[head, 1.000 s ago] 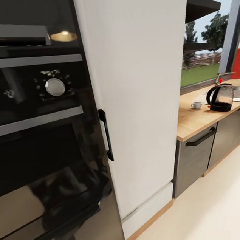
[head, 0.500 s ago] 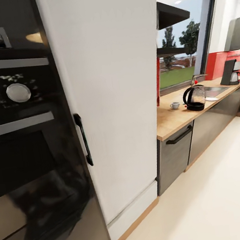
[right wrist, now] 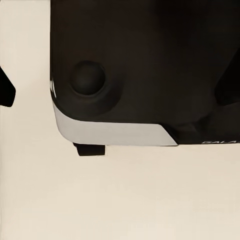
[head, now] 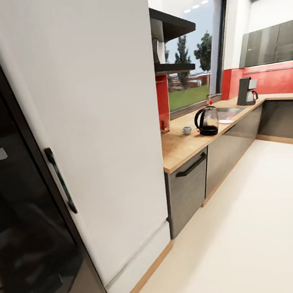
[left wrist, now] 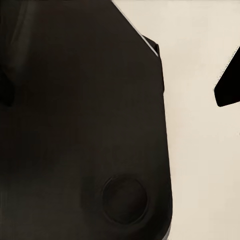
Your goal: Set up a coffee station on the kitchen countertop: keep the coffee maker on the countertop, move the bottle of coffee from the kitchen shelf to the counter next to the coffee maker, place a paper coffee filter on top of the coffee maker, put the saucer next to the coffee maker with the coffee cup on the saucer, and place the electric kettle next to the coffee maker.
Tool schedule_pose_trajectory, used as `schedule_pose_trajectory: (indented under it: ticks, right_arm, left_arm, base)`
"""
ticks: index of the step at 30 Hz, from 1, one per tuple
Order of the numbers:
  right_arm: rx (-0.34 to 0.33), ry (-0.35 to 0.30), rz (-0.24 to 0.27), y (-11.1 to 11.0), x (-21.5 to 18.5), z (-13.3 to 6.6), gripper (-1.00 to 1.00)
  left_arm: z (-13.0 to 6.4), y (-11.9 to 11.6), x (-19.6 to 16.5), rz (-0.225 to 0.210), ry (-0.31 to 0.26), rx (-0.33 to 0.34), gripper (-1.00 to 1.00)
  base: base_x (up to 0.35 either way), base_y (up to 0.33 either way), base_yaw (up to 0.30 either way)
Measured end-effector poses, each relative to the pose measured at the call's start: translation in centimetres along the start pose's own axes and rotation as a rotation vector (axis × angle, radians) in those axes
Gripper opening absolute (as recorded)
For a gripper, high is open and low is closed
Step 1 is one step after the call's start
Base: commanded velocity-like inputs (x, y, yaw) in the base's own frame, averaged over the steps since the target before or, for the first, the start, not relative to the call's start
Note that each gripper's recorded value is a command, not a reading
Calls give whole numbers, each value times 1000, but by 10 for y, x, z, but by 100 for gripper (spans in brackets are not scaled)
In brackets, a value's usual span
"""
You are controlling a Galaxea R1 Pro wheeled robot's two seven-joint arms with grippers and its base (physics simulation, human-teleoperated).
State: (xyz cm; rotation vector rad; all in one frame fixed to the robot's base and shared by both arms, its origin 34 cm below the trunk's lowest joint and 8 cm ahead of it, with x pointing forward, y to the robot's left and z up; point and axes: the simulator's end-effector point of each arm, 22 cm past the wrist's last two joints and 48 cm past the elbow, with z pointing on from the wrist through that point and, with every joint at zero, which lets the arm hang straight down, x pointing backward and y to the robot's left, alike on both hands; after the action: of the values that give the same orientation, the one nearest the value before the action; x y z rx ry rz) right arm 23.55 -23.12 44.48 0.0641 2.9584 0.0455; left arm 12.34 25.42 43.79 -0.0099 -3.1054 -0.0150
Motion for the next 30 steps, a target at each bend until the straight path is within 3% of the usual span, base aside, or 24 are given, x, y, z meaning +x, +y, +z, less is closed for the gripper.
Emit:
schedule_pose_trajectory:
  ticks: [30]
  right_arm:
    - [-3, 3, -1, 3, -7, -44, 100]
  left_arm:
    - [-45, 0, -3, -19, -3, 0, 100]
  base:
    - [0, 0, -265]
